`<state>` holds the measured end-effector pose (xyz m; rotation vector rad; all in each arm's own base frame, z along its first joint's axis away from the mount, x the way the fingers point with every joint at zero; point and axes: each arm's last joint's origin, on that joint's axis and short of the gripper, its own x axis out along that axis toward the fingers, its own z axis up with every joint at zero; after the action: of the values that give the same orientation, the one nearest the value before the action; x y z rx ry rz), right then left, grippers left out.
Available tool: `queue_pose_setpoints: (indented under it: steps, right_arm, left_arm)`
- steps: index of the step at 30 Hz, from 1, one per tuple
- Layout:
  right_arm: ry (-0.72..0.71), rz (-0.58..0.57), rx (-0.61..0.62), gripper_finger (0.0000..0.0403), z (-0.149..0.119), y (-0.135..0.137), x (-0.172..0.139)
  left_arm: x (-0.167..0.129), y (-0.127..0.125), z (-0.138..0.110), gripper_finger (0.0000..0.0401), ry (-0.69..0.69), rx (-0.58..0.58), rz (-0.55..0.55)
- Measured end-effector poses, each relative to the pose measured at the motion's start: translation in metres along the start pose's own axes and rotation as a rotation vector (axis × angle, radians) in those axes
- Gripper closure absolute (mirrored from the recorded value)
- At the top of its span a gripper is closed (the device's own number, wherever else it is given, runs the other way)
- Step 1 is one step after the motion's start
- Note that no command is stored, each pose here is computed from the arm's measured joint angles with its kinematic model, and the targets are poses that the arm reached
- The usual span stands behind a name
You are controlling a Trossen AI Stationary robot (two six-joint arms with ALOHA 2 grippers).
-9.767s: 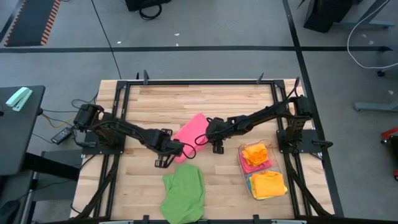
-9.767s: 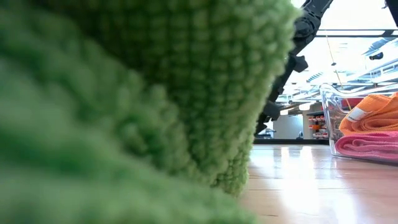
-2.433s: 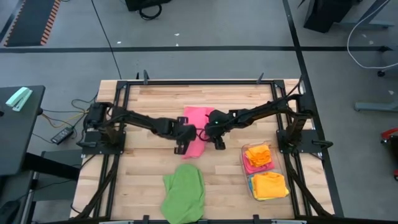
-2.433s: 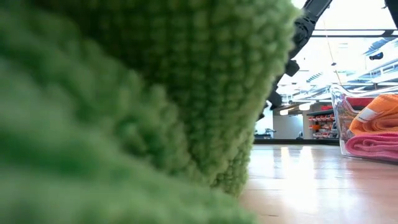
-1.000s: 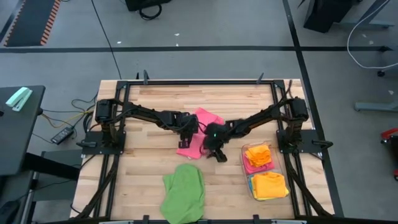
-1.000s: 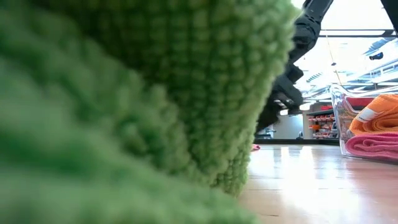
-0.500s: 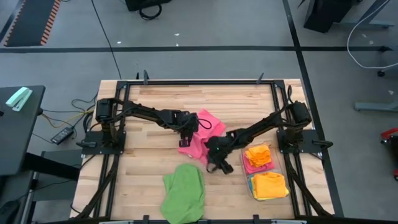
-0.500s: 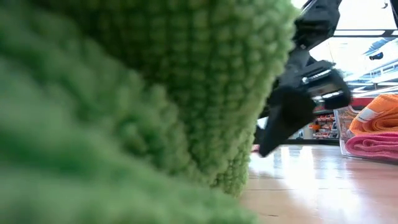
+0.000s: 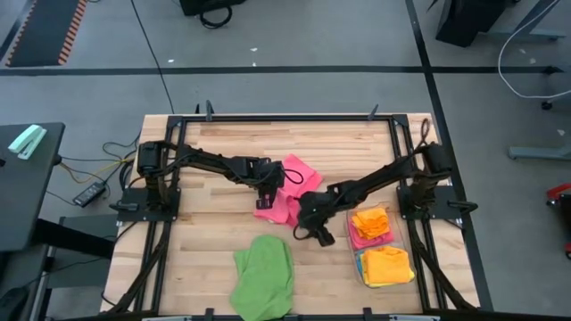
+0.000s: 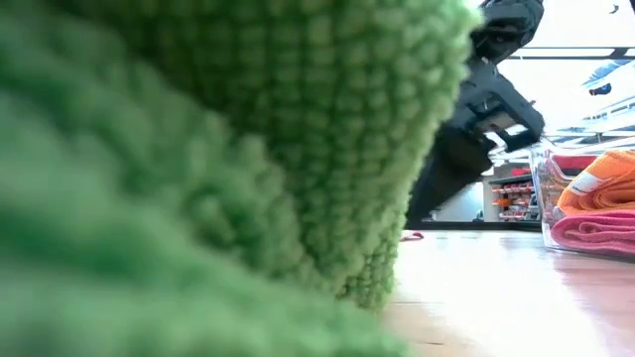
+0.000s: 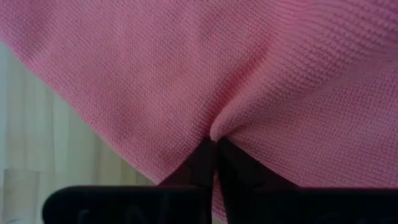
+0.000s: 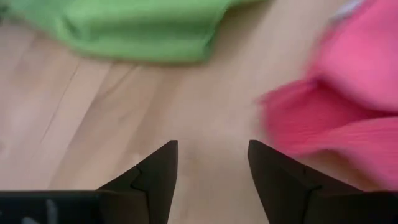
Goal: Fold microfiber towels
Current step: Fold the pink towel
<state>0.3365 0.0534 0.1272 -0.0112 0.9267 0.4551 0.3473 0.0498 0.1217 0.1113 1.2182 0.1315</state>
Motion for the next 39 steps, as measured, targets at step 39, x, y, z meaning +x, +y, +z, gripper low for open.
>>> queue_pose_setpoints:
  steps: [39]
  right_arm:
    - [-0.139,-0.287,-0.202,0.0199,0.024,0.002,-0.018]
  left_arm:
    - [-0.034,-0.023,-0.001,0.0355,-0.001,0.080,-0.080]
